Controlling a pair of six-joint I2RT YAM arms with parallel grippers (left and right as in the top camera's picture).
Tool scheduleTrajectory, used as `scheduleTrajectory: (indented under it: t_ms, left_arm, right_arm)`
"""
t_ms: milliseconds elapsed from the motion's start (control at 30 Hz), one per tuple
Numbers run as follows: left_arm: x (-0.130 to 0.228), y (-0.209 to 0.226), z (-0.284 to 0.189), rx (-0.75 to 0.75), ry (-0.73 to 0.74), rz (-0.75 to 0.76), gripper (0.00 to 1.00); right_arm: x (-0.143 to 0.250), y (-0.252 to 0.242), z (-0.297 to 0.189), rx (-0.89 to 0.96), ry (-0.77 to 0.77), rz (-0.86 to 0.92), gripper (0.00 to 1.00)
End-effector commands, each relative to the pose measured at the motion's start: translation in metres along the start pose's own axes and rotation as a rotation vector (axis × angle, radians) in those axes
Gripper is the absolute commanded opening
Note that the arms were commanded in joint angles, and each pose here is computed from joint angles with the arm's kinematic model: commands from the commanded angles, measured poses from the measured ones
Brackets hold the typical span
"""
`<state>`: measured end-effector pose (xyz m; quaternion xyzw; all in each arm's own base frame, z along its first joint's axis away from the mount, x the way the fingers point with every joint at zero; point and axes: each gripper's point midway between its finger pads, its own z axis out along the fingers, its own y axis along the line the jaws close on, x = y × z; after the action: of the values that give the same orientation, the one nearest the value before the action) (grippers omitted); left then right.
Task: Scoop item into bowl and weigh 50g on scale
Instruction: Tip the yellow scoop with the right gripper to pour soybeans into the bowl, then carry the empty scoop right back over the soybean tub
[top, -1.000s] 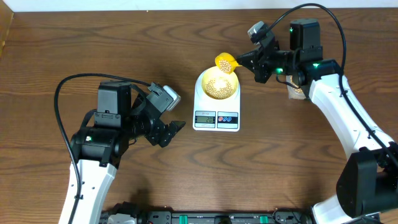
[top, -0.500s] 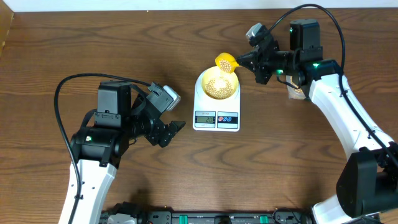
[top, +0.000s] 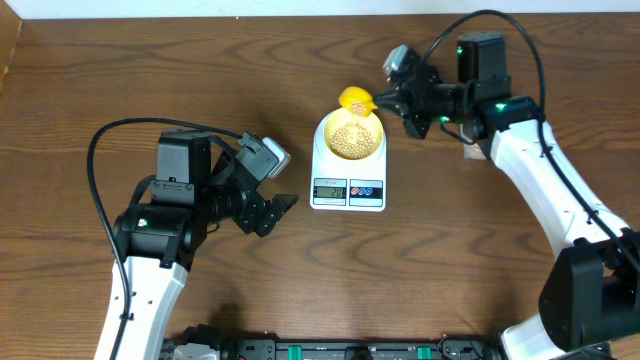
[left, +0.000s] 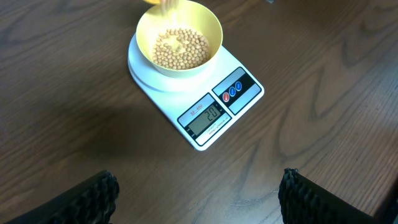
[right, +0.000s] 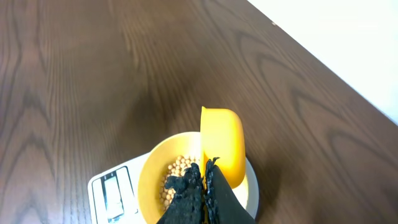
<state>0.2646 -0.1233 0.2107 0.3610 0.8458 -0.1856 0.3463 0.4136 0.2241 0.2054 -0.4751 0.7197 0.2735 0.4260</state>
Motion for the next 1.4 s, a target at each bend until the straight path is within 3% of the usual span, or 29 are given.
scheduleTrajectory:
  t_ms: [0, 633, 900, 1067, 1367]
  left_arm:
    - [0.002, 0.001, 0.000, -0.002, 0.006, 0.006, 0.84]
    - [0.002, 0.001, 0.000, -0.002, 0.006, 0.006, 0.84]
    - [0.002, 0.001, 0.000, -0.002, 0.006, 0.006, 0.84]
    - [0.002, 0.001, 0.000, -0.002, 0.006, 0.006, 0.84]
    - [0.002, 0.001, 0.000, -0.002, 0.006, 0.006, 0.84]
  right_arm:
    - [-0.008, 0.014, 0.003, -0.034, -0.016, -0.140, 0.01]
    - [-0.005, 0.010, 0.004, -0.001, 0.009, -0.163, 0.01]
    - [-0.007, -0.030, -0.003, 0.224, 0.024, 0.198, 0.01]
    - [-0.023, -0.033, -0.019, 0.278, -0.003, 0.202, 0.01]
    - [-0.029, -0.070, -0.096, 0.720, 0.071, 0.219, 0.01]
